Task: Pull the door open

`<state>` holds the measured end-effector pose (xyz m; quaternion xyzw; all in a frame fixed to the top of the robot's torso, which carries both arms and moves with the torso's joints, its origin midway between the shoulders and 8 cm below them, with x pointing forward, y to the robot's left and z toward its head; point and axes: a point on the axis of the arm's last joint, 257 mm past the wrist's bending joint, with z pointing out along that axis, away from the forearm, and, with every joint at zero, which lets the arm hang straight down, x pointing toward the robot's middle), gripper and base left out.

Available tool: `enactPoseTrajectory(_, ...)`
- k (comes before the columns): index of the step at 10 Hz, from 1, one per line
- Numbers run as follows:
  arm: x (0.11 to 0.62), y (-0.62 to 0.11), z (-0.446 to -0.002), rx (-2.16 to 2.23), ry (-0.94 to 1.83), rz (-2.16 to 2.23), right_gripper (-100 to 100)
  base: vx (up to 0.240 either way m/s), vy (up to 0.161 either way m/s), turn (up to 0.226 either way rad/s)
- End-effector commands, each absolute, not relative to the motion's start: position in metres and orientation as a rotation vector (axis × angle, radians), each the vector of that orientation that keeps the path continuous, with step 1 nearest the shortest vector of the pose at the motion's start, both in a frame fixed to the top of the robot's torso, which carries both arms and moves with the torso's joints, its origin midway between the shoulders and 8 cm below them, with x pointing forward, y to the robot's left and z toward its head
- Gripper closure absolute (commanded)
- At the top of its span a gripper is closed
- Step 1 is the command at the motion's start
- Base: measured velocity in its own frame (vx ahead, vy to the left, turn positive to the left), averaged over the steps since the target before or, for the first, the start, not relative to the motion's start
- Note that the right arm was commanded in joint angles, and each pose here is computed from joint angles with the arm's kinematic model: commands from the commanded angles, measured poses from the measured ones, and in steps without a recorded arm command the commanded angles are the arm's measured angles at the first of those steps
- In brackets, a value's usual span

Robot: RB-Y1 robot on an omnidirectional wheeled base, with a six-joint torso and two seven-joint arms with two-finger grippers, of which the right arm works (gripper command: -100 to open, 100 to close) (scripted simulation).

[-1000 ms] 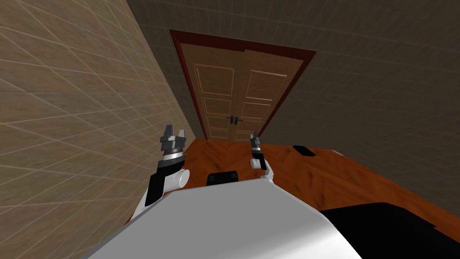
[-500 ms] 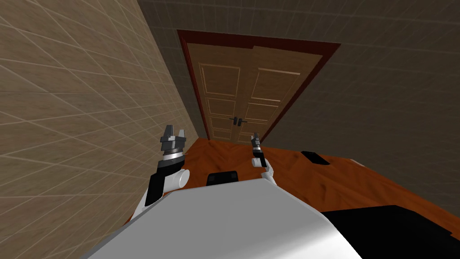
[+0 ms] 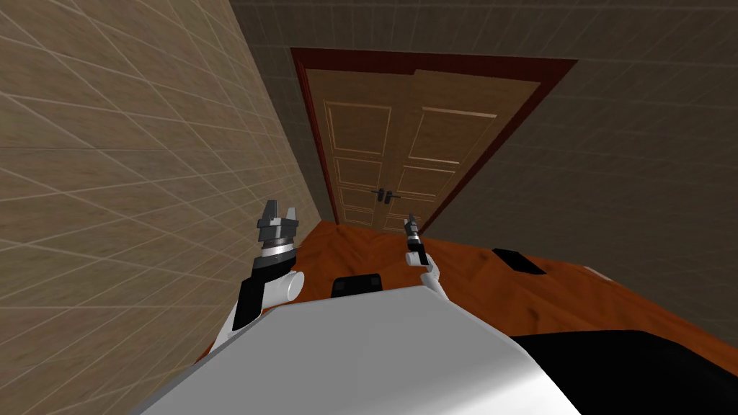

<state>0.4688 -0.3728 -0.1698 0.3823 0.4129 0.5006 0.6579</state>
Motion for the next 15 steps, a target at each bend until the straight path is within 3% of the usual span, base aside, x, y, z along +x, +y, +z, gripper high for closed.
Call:
enactPoseTrajectory(1, 0.474, -0.386, -0.177, 0.888, 0.938, 1.121, -100, 0.073, -0.01, 0.151)
enactPoseTrajectory(15, 0.49, -0.485, -0.238, 1.084, 0.948, 0.992, -100, 0.067, -0.007, 0.086)
